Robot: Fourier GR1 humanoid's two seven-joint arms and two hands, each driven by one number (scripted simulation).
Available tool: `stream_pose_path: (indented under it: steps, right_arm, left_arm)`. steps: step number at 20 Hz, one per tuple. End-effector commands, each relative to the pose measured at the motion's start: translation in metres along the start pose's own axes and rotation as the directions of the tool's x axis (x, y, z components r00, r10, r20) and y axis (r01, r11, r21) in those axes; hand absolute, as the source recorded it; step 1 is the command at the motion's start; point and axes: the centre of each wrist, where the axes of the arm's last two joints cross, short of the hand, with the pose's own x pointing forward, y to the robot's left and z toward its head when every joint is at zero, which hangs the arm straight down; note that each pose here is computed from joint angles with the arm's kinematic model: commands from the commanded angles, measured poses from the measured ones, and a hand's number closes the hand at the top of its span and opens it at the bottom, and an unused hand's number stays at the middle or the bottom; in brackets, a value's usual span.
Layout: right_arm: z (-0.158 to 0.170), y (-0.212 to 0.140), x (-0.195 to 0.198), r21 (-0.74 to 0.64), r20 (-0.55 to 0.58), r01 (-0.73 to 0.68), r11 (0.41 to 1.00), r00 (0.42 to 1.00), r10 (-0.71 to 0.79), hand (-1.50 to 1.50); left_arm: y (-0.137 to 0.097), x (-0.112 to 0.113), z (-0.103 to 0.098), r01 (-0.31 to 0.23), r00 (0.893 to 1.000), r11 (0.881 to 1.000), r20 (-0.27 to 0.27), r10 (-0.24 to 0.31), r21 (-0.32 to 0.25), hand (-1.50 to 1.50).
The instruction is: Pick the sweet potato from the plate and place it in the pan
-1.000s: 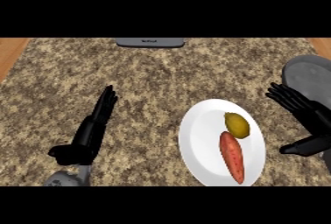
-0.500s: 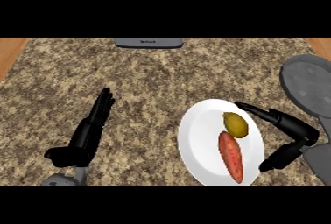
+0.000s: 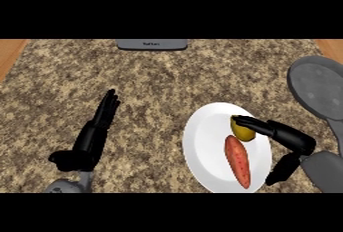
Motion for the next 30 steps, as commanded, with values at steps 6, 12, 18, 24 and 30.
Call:
stream_pose_path:
  steps: [6,12,18,24,30]
  right_arm:
    - [-0.028,0.024,-0.018,0.039,0.052,0.114,0.993,0.992,-0.116,-1.50]
    - [-0.024,0.012,-0.021,0.048,0.061,0.113,0.992,0.991,-0.115,-1.50]
    - [-0.037,0.035,-0.014,0.084,0.028,0.104,0.991,0.994,-0.106,-1.50]
    - [-0.075,0.055,-0.014,0.176,0.103,-0.048,0.983,0.994,0.030,1.50]
    - [-0.062,0.053,-0.022,0.121,0.100,-0.082,0.989,0.993,0.070,1.50]
  left_arm:
    - [-0.001,0.000,-0.003,-0.005,1.000,1.000,0.002,0.005,-0.002,0.00]
    - [0.004,0.002,-0.001,-0.013,1.000,1.000,-0.010,0.013,0.006,0.00]
    - [0.006,0.010,0.000,-0.010,1.000,1.000,0.001,0.010,0.007,0.00]
    - [0.002,0.012,-0.012,-0.006,1.000,1.000,-0.001,0.006,0.004,0.00]
    - [-0.007,-0.001,0.003,-0.003,1.000,1.000,0.008,0.003,0.004,0.00]
